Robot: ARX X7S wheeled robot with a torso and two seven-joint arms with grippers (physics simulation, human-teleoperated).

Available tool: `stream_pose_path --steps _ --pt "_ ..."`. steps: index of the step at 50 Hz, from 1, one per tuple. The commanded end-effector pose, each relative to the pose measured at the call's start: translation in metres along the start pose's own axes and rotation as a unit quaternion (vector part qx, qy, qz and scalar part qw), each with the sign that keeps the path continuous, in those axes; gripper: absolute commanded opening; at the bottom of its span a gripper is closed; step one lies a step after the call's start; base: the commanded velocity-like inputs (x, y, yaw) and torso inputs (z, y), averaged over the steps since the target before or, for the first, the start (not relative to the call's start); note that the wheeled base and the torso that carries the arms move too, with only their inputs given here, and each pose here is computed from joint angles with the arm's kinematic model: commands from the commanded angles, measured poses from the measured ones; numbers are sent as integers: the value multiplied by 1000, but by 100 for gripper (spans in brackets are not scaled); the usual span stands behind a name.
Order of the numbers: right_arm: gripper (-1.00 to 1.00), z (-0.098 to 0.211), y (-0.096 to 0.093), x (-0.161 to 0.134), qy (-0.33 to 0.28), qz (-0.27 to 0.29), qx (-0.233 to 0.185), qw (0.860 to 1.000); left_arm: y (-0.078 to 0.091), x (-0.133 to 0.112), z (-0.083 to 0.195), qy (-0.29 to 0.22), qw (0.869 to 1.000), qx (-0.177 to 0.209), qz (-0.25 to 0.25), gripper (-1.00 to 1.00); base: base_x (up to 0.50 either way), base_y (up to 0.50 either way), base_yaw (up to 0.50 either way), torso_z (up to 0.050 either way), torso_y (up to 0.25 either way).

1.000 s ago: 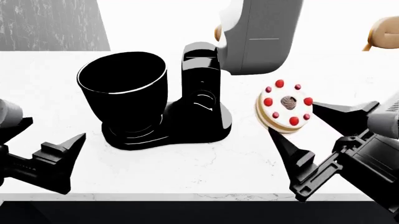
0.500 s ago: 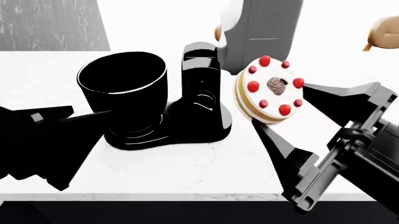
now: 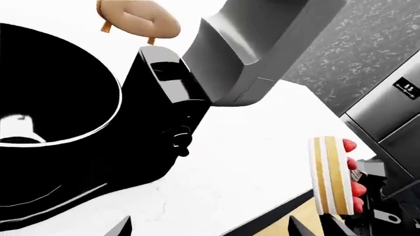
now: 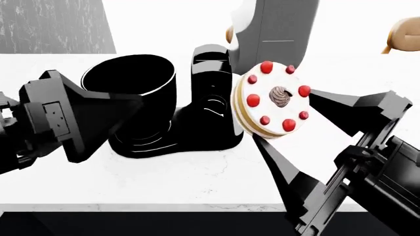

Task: Place the cake in the stand mixer bowl.

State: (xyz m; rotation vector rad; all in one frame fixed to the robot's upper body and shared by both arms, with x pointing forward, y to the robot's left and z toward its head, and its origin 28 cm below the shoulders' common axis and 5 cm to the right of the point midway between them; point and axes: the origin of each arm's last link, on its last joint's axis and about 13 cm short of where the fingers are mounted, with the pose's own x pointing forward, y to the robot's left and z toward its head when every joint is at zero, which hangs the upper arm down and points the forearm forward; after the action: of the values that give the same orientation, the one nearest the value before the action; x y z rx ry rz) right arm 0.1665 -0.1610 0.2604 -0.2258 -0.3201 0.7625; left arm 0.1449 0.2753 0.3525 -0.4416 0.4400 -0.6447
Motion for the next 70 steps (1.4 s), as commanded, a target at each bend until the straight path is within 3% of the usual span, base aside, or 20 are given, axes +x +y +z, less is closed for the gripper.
stream_pose_path --steps 1,19,36,70 --pt "-100 -9 1 5 -20 -18 -56 998 1 12 4 22 999 -37 5 100 0 0 0 0 0" --pt "-100 -11 1 10 -9 -8 -59 998 -6 19 3 38 999 -5 -12 100 0 0 0 0 1" --pt "-100 -22 0 19 -2 -2 -48 999 -10 28 6 32 996 -2 -85 100 0 0 0 0 0" --pt "-100 -24 6 24 -6 19 -46 999 -10 57 12 57 988 5 -141 100 0 0 0 0 0"
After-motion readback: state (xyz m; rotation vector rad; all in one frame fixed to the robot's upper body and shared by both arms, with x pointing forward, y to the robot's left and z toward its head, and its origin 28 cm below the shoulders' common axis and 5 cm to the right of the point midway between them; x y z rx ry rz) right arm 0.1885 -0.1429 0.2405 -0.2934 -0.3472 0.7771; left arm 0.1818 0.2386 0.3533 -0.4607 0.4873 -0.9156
